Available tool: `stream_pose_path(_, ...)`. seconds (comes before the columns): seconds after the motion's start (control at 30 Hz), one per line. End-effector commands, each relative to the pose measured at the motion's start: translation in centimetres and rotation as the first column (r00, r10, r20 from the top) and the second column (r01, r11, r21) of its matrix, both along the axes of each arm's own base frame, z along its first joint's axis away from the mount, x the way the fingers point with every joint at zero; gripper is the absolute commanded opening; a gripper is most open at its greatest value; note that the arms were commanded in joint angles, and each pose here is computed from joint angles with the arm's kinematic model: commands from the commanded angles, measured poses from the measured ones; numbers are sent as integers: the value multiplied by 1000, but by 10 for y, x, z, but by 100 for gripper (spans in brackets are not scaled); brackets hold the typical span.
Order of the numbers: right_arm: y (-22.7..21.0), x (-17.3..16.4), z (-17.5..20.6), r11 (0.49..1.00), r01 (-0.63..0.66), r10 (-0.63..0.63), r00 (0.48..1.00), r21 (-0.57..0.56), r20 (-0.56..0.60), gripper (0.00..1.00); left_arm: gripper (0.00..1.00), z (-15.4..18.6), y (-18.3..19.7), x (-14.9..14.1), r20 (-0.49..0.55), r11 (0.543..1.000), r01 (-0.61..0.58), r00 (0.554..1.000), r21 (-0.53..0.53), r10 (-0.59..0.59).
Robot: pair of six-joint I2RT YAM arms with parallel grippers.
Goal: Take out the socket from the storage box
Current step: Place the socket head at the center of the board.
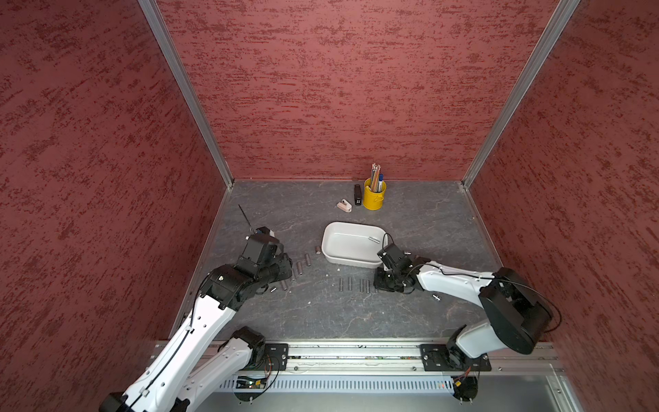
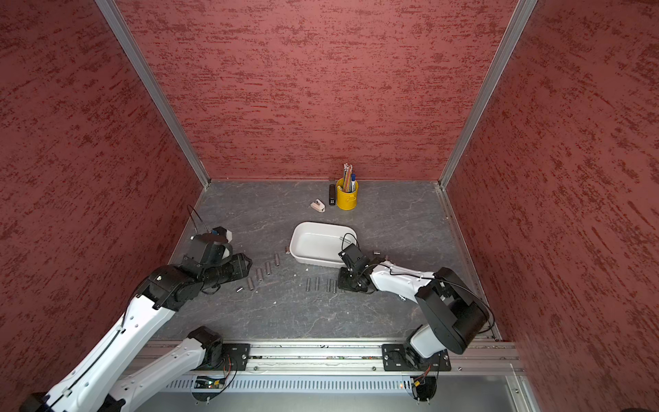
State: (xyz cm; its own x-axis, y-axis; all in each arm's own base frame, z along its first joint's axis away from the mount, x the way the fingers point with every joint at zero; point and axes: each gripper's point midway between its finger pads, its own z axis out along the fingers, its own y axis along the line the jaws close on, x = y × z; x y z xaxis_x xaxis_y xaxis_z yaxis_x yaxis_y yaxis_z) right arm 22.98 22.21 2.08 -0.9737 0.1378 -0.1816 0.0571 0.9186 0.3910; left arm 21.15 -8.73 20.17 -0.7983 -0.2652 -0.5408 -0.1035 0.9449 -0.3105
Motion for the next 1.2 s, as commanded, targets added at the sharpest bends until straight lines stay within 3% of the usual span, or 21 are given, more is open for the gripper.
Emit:
stream_pose_path(0.0,0,-3,-4,1000,-11,11,1000,-17,-15,15,51,0,1,1,9,1000,1,1000,14,-1)
stream_pose_path(0.43,-4,-4,8,1000,-12,12,1000,-17,9,28,51,-1,1,0,6,1000,3,1000,13,-3)
stream_pose_path(0.93,-5,-5,41,999,-30,29,997,20,70,30,52,-1,-2,1,-2,1000,15,1000,14,-15)
stream_pose_path(1.17,-33,6,58,994,-59,76,980,-95,185,33,53,2,-40,28,-29,985,172,985,6,-172)
